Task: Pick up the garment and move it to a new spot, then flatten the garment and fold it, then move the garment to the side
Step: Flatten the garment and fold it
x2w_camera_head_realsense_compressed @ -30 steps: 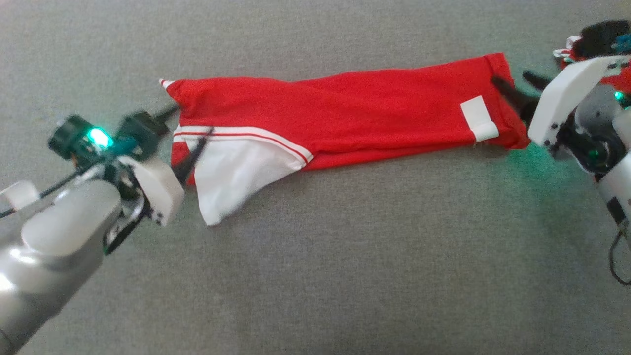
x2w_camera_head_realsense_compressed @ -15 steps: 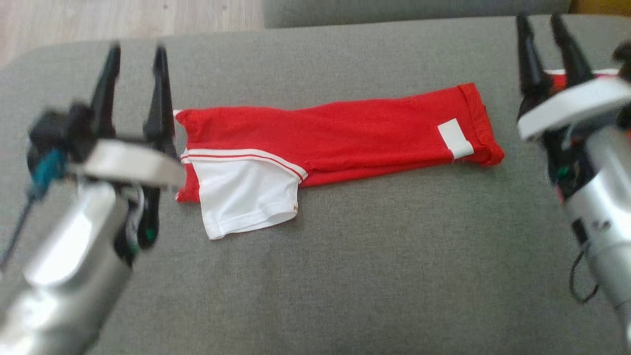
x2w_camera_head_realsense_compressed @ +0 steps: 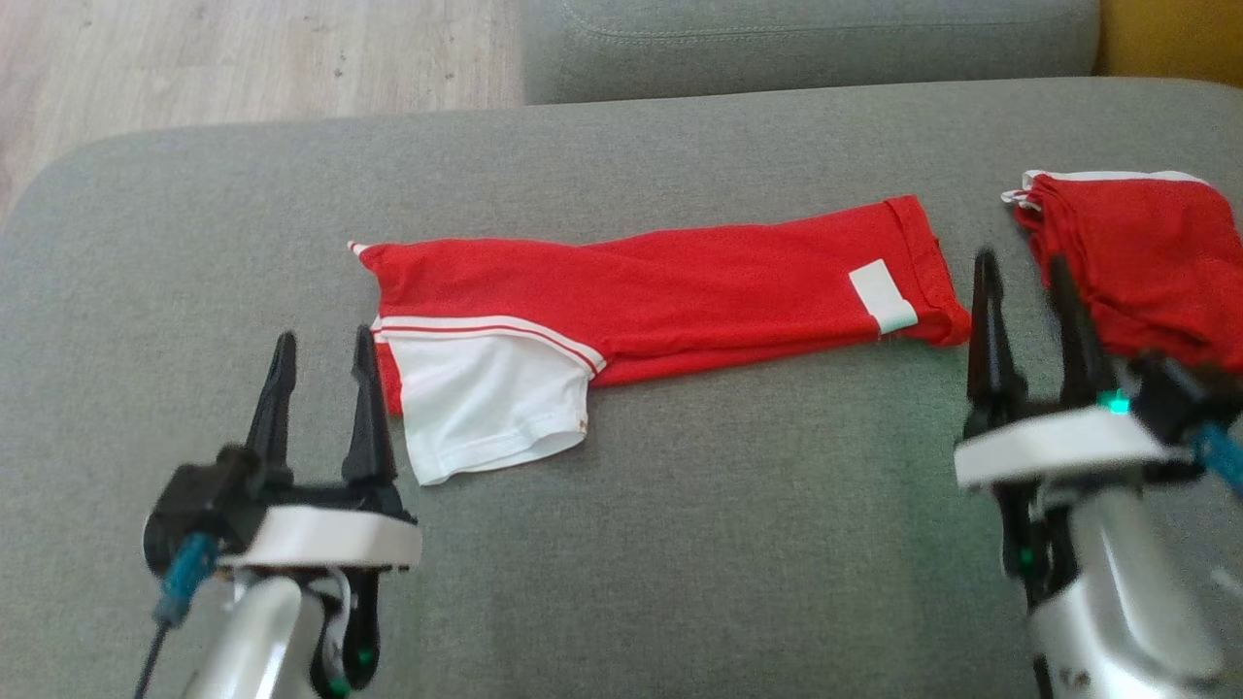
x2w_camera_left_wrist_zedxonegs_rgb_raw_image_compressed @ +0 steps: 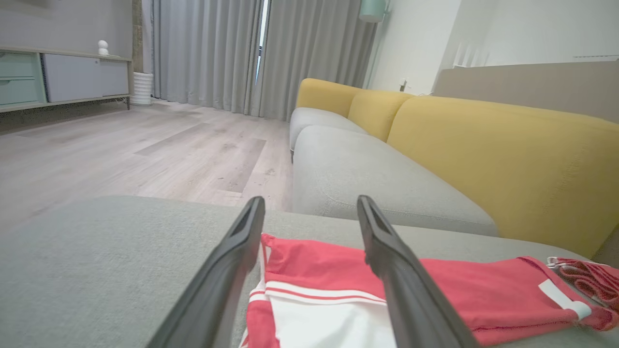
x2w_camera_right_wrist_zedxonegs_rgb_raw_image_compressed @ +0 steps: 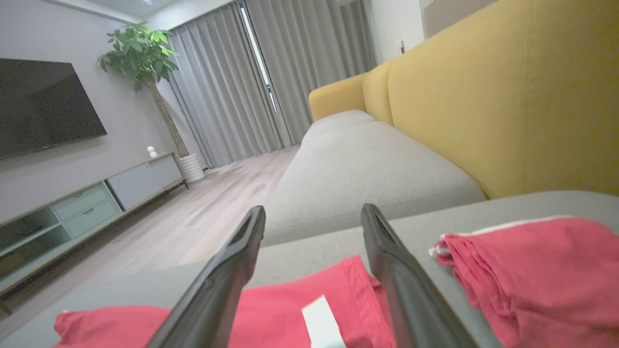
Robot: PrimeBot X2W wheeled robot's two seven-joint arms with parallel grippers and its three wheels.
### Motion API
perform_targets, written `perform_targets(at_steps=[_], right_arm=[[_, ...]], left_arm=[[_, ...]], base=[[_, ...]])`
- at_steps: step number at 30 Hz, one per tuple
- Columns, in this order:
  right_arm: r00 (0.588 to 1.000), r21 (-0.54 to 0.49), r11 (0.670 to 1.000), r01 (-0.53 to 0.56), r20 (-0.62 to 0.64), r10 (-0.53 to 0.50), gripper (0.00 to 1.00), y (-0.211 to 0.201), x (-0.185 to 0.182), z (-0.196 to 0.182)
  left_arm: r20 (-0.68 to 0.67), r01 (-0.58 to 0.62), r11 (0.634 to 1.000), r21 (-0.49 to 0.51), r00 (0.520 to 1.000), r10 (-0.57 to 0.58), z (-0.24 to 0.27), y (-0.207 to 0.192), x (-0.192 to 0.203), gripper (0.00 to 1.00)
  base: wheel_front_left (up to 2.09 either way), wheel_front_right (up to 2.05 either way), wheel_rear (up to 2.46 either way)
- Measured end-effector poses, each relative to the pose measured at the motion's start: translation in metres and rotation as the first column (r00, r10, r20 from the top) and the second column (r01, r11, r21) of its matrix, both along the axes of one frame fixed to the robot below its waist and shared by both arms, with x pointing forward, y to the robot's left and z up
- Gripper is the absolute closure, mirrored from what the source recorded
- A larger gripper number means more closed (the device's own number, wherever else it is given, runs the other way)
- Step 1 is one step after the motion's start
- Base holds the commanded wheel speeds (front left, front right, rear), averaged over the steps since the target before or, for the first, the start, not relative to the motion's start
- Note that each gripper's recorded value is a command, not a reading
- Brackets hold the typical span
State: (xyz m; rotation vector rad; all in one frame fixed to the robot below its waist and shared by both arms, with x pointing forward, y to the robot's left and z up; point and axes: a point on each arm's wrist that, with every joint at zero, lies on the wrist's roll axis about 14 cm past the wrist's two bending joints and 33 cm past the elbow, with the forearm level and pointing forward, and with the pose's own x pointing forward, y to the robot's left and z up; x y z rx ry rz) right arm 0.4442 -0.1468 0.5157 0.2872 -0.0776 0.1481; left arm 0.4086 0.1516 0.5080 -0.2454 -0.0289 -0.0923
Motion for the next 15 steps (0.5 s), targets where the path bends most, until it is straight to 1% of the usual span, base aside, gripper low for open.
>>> perform_targets(at_steps=[3,6,11,15], right_arm=[[0.998,-0.025,1.0,0.013,-0.058,-0.014,0.0,-0.003,-0.015,-0.023],[0.997,-0.023,0.999,0.025,-0.078,-0.027,0.0,-0.005,-0.016,-0.031],[0.993,-0.016,1.0,0.019,-0.119,-0.021,0.0,-0.001,-0.008,-0.045],[0.981,-0.019,0.999,0.039,-0.19,-0.042,0.0,-0.006,0.016,-0.063]], left_arm=[[-0.008,-0.023,1.0,-0.003,1.0,0.023,-0.007,0.003,-0.008,0.0],[-0.016,-0.022,1.0,0.001,1.0,0.022,-0.014,0.002,-0.012,0.0],[-0.023,-0.019,1.0,-0.001,1.0,0.019,-0.02,0.005,-0.009,0.0],[-0.04,0.002,1.0,0.011,0.999,-0.002,-0.029,0.004,0.0,0.0]], base=[[0.0,0.0,0.0],[0.0,0.0,0.0],[0.0,0.0,0.0],[0.0,0.0,0.0]])
